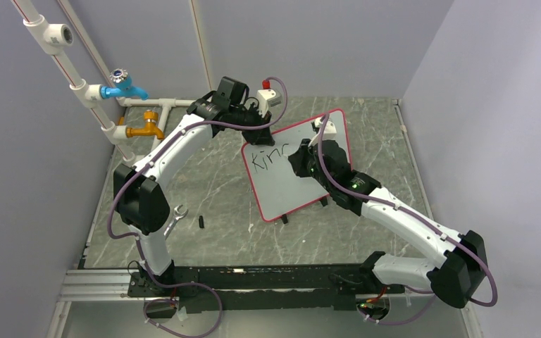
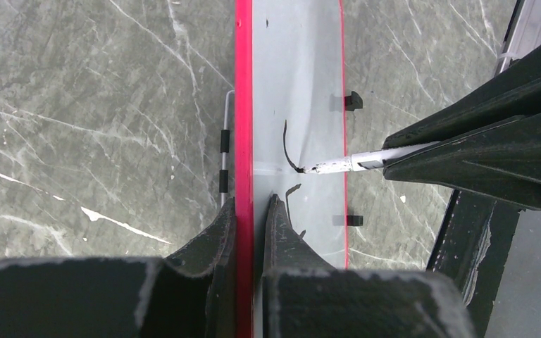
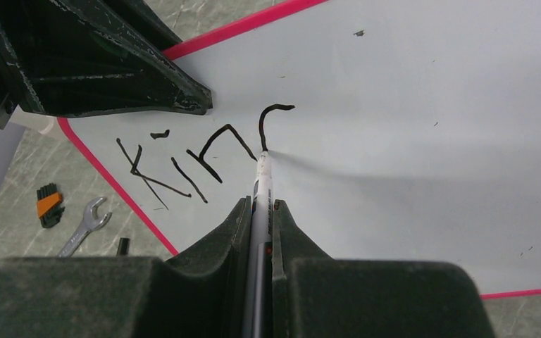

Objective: Write a sentence on the whiteboard

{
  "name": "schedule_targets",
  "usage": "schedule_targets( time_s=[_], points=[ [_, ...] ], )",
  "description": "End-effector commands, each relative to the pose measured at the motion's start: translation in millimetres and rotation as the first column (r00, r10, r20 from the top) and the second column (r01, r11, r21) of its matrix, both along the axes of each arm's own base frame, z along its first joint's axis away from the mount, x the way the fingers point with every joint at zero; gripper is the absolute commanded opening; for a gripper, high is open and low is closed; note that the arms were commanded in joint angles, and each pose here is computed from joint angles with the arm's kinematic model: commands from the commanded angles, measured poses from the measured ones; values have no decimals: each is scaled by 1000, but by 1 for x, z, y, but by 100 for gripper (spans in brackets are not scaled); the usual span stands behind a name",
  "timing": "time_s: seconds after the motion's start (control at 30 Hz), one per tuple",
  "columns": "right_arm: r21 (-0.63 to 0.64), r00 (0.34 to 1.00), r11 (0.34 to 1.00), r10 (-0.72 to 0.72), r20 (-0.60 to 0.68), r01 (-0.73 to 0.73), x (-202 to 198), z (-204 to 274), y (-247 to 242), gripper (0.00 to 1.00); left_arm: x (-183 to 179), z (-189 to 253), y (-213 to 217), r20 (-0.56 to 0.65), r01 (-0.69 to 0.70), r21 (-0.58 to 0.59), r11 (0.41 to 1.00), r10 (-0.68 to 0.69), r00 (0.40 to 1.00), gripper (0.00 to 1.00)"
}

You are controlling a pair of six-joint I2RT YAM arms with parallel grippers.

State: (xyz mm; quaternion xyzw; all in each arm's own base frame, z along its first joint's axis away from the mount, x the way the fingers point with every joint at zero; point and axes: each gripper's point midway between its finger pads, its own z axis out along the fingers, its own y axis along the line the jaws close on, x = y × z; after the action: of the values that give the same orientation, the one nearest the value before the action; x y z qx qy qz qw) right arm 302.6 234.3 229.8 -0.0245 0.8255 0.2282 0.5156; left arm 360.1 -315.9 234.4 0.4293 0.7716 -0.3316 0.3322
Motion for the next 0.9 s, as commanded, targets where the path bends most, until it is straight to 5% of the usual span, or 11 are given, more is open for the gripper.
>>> schedule_targets(
  time_s=[0.0, 0.87],
  points=[
    [-21, 998, 998, -67, 18, 67, 10, 8, -10, 0, 4, -59, 33, 15, -40, 265, 963, 38, 999, 0],
    [-10, 986, 994, -111, 121, 113, 41, 58, 1, 0, 3, -58, 32, 16, -36, 264, 964, 33, 999, 0]
  ],
)
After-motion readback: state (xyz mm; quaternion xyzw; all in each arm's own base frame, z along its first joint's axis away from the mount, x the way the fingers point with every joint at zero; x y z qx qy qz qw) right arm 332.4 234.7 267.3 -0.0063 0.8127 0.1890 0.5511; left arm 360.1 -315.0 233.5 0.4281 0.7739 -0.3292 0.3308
